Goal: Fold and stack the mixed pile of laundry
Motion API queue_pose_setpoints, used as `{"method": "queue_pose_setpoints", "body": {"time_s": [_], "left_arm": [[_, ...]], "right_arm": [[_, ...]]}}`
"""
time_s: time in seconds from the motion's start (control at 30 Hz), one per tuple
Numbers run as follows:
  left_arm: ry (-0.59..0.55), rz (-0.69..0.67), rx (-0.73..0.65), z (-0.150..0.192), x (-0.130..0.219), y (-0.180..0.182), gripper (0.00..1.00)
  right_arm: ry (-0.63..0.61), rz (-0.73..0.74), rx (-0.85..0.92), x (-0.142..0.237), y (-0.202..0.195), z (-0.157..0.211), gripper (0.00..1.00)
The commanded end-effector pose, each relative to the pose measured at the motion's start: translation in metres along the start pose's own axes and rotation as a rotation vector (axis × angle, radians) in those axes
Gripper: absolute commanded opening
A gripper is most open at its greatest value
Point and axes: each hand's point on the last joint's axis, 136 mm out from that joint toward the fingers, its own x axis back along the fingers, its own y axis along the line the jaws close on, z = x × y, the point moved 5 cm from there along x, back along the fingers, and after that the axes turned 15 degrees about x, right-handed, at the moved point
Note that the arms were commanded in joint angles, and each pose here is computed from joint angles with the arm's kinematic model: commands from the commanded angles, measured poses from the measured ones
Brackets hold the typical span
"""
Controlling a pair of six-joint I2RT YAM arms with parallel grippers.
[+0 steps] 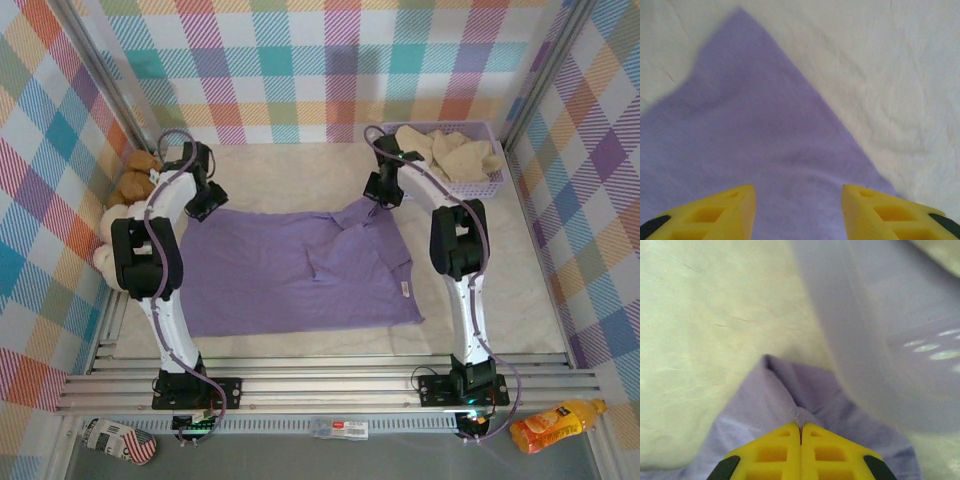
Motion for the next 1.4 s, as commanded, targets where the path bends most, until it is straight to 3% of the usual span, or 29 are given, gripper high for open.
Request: {"method": "queue_pose_setpoints", "body": {"time_s": [0.0,0.33,0.6,0.7,0.8,0.93,1.0,1.23,1.37], "left_arm": [[-0.080,-0.042,0.016,-0.033,0.004,0.004,0.51],[-0.075,-0.150,0.058,-0.054,-0.046,-0.001,0.52],[-0.023,-0.258,0.081,-0.043,-0.079,0.015,0.49],[-0.009,-0.285,0.070,-0.038,-0.089,0.021,0.42],[-0.001,-0.288,0.071,-0.037,-0.093,0.022,0.25],[-0.007,-0.256,0.079,-0.040,-0.086,0.015,0.05],[-0.013,-0.232,0.077,-0.043,-0.076,0.010,0.00],[-0.033,-0.101,0.028,-0.052,-0.015,-0.008,0.00],[-0.044,-0.030,-0.010,-0.046,0.020,-0.006,0.03]], "right_arm": [[-0.108,-0.101,0.007,0.060,0.016,-0.025,0.00],[-0.172,-0.313,-0.049,0.105,0.036,-0.046,0.00],[-0.113,-0.316,-0.067,0.090,0.034,-0.039,0.00],[-0.107,-0.314,-0.071,0.088,0.030,-0.039,0.00],[-0.107,-0.310,-0.073,0.087,0.027,-0.040,0.00],[-0.110,-0.307,-0.070,0.086,0.024,-0.041,0.00],[-0.116,-0.312,-0.071,0.088,0.022,-0.044,0.00],[-0.129,-0.372,-0.102,0.112,0.019,-0.048,0.00],[-0.039,-0.350,-0.176,0.124,0.012,-0.024,0.01]]}}
